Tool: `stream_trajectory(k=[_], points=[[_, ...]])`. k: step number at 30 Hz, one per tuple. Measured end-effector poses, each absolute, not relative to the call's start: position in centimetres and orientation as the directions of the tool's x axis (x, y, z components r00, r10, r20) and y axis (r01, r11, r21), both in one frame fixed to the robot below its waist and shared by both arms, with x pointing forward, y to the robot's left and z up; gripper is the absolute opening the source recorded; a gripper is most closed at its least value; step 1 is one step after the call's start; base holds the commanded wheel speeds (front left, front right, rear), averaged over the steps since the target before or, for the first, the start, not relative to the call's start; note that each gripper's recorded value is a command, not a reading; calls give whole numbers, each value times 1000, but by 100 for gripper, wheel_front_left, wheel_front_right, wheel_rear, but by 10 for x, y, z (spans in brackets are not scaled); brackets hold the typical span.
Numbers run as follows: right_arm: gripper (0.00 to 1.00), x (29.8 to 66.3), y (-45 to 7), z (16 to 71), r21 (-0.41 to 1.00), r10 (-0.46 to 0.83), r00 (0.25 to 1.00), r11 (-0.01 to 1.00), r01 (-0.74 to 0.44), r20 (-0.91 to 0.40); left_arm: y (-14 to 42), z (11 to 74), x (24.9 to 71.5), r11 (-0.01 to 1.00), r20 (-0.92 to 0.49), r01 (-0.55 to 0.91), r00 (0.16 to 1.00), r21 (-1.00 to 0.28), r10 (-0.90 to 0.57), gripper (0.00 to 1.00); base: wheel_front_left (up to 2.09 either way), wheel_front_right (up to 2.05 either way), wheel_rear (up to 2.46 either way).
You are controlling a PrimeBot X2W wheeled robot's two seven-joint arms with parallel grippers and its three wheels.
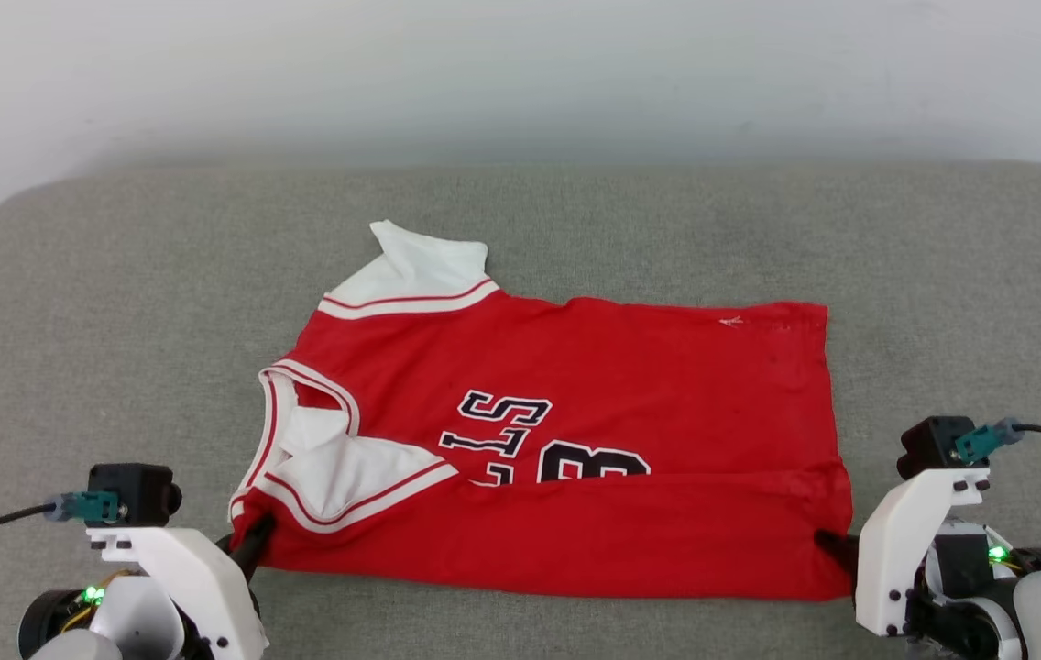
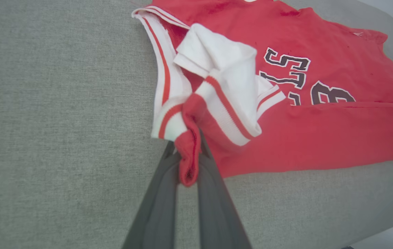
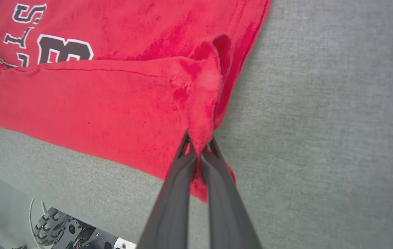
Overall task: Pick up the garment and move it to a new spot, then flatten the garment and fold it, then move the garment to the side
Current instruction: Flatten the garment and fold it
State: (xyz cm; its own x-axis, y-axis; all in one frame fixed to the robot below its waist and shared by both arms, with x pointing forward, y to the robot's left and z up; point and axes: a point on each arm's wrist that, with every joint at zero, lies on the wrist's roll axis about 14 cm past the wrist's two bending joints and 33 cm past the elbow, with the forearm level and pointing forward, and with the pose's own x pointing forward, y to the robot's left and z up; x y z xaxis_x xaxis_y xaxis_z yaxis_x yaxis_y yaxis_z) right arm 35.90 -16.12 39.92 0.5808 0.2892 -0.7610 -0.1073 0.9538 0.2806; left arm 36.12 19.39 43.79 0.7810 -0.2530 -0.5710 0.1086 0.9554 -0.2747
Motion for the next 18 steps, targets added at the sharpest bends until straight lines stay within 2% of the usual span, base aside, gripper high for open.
stream_trajectory(k=[6,11,12,13,14,18], points=[[0,332,-165,407,275,288,586,955,-114,-758,195,440,332,954,-562,64,795,-294,-227,0,0,0,0],[0,315,-174,407,275,277,585,957,-94,-762,193,428,304,940,-600,11,767,-341,-226,0,0,0,0],[4,312,-174,405,277,276,581,957,-90,-766,193,424,301,936,-609,-2,760,-351,-227,0,0,0,0],[77,311,-175,403,278,275,583,957,-86,-764,194,421,299,938,-613,-9,759,-348,-220,29,0,0,0],[100,310,-175,402,277,272,588,957,-83,-762,196,419,299,941,-616,-21,760,-339,-205,100,0,0,0],[100,321,-177,409,262,251,671,961,-86,-698,198,416,305,943,-600,-36,780,-330,-180,100,0,0,0]])
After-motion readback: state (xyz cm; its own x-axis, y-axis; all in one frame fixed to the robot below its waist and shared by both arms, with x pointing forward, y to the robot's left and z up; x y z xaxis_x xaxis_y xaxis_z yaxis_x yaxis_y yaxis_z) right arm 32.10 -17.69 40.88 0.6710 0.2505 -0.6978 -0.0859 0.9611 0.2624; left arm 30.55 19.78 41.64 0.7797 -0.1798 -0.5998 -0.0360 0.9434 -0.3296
